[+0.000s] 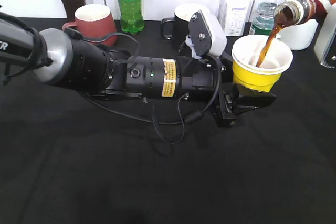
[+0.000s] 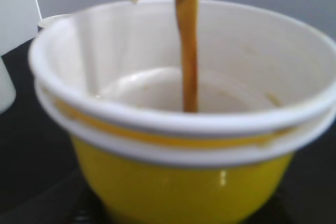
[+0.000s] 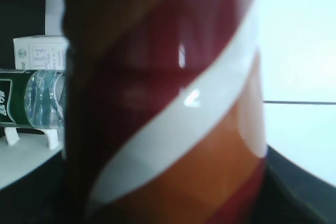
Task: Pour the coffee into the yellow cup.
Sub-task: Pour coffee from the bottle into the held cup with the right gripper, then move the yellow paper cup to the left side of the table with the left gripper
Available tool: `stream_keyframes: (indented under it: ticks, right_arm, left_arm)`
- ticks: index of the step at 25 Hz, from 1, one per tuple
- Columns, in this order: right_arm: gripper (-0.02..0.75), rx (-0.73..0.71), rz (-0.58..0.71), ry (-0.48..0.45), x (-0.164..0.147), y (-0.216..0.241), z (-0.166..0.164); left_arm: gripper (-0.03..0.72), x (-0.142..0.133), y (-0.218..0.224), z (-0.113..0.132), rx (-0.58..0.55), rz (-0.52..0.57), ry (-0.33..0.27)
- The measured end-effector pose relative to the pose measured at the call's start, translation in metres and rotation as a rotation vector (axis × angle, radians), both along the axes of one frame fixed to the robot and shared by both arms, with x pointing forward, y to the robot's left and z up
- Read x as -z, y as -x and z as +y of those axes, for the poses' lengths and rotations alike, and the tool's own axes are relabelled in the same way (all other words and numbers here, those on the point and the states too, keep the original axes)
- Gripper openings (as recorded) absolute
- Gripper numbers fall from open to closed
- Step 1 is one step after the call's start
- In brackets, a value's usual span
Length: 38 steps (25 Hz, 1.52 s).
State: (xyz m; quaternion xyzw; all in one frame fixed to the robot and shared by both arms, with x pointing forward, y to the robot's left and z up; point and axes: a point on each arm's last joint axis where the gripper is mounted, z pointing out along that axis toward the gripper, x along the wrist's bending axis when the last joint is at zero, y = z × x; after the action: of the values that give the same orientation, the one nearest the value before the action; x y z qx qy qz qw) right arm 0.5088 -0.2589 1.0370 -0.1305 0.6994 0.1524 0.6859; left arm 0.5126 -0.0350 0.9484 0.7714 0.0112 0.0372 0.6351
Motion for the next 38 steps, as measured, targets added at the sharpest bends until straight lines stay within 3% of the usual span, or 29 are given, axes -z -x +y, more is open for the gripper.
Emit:
stream_keyframes:
  ticks: [15,21,27,29,30,38]
  right_arm:
    - [0.534,0.0,-0.009,0.021,0.0,0.0,0.0]
    - [0.534,-0.052,0.164,-0.232,0.008,0.005,0.005]
    - [0.534,-0.026,0.463,-0.865,0.009,0.006,0.006]
    - [0.534,-0.011,0.575,-1.11,0.009,0.006,0.006]
    - [0.534,-0.007,0.606,-1.179,0.009,0.006,0.006]
    - [0.534,-0.004,0.627,-1.225,0.009,0.006,0.006]
  left_arm:
    - [0.461,0.0,0.0,0.0,-0.005,0.03,0.0]
    - [0.46,0.0,0.0,0.0,-0.005,0.03,-0.001]
    - [0.458,0.0,-0.001,0.001,-0.014,0.034,0.003]
    - [0.456,0.0,-0.012,0.01,-0.047,0.035,0.004]
    - [0.456,0.0,-0.021,0.018,-0.076,0.035,0.005]
    - [0.456,-0.001,-0.089,0.103,-0.299,0.033,0.037]
